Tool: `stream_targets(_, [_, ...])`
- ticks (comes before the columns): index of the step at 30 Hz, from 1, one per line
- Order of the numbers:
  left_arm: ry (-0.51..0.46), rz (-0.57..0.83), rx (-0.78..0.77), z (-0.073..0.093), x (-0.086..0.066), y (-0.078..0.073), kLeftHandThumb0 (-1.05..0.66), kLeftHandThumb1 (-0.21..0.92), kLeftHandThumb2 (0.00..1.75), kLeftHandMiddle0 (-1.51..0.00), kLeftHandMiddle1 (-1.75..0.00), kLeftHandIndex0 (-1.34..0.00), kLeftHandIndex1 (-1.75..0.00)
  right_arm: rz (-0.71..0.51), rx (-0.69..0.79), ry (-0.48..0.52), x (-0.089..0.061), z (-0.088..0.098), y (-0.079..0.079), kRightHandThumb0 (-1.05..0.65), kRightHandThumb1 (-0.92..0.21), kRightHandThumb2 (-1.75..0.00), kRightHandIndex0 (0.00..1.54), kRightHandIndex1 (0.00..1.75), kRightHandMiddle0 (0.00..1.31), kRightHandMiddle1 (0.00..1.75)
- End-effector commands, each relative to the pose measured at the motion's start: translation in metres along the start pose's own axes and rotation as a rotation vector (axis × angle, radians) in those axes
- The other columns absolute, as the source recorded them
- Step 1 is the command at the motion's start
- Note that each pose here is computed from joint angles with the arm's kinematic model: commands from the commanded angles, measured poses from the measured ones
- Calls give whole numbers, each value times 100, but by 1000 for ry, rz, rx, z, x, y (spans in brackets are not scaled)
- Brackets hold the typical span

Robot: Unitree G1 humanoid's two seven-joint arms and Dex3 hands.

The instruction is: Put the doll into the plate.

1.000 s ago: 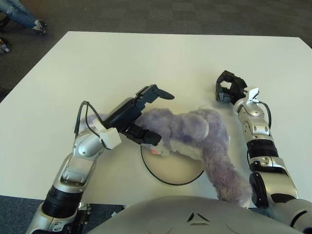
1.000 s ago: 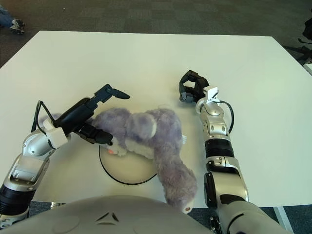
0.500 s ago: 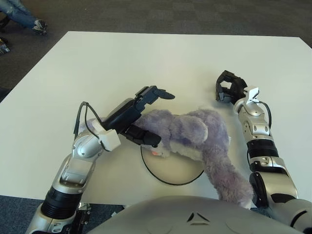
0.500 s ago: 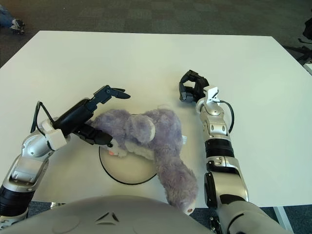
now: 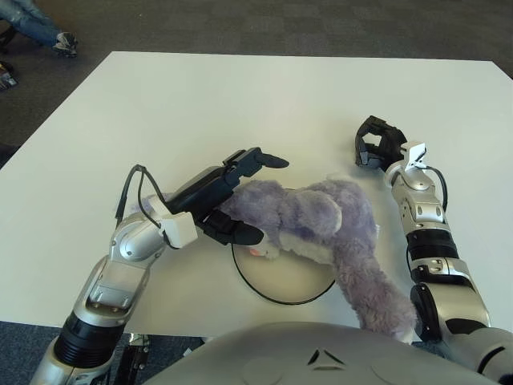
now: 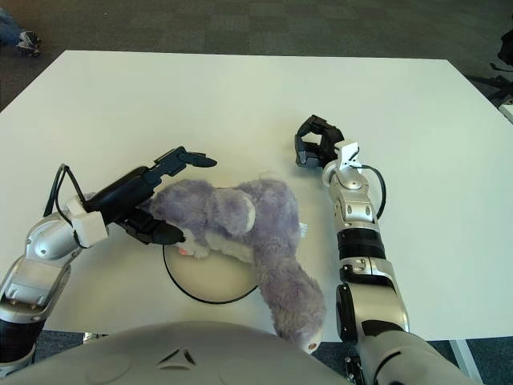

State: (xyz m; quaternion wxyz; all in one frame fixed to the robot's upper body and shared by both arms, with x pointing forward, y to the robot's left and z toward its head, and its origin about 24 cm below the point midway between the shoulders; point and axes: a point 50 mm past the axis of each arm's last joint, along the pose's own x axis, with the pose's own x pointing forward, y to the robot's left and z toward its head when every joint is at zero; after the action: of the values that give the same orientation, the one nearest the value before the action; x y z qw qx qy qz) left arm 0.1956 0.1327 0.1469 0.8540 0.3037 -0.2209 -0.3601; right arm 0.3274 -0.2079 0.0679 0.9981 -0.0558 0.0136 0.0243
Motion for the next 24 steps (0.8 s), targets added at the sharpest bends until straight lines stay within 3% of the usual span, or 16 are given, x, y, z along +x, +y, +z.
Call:
stream_targets(1, [-16, 29, -4, 2, -1, 3, -95, 82, 48, -2, -47, 0, -66, -9, -29, 55, -4, -10, -4, -48, -32, -131, 118, 175, 61, 175])
stream_targets(9, [-102, 200, -202, 3, 1, 5, -97, 91, 51, -11, -55, 0, -77, -2, -22, 53, -3, -10, -4, -48, -32, -131, 118, 175, 61, 175])
stream_targets(16, [-142, 382, -150, -1, 0, 10, -96, 92, 57, -14, -68, 0, -100, -7, -30, 58, -3, -11, -4, -48, -32, -131, 119, 175, 61, 175])
stream_targets(24, [-170, 507, -182, -5, 3, 14, -95, 92, 70, -18, -81, 0, -110, -3, -21, 57, -3, -11, -4, -48, -32, -132, 118, 175, 61, 175])
